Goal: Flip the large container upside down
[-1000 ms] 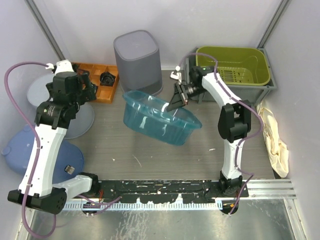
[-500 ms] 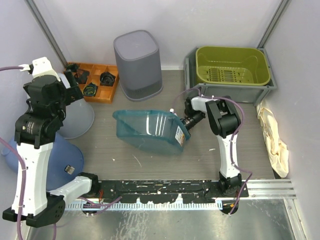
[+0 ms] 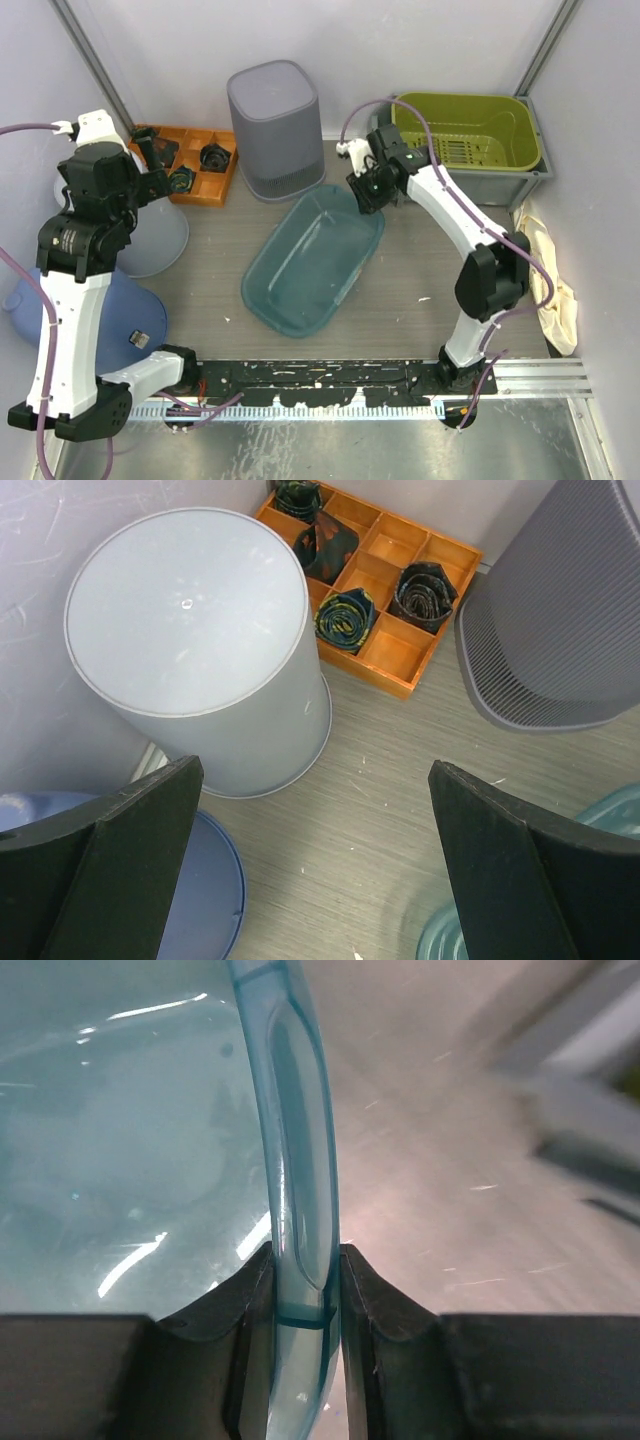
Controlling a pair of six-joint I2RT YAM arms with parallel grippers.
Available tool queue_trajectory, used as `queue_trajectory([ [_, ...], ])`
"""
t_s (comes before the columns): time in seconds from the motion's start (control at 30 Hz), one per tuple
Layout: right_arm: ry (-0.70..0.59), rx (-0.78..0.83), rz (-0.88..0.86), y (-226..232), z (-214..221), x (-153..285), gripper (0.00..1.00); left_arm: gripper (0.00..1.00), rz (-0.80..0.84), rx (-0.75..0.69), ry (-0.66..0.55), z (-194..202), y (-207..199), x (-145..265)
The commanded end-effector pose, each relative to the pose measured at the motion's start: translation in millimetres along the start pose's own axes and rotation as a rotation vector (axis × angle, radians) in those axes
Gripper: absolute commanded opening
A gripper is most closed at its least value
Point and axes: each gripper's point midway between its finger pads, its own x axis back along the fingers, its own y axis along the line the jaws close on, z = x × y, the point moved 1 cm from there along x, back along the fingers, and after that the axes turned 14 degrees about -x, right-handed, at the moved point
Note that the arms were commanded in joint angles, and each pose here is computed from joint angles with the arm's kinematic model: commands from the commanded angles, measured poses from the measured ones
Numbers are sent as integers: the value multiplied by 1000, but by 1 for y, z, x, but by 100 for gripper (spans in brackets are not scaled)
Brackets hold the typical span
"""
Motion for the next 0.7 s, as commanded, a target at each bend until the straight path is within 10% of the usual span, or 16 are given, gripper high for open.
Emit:
queue_trajectory([
  [0.0, -370, 8, 196, -20, -70, 52, 1, 99, 4, 11, -19, -5, 0, 1],
  [0.27, -702, 200, 365, -16, -111, 95, 1, 99, 24, 16, 18, 6, -9, -8],
  [0.67, -1061, 807, 1304, 49, -136, 209, 1, 99, -2, 12, 38, 8, -11, -18],
])
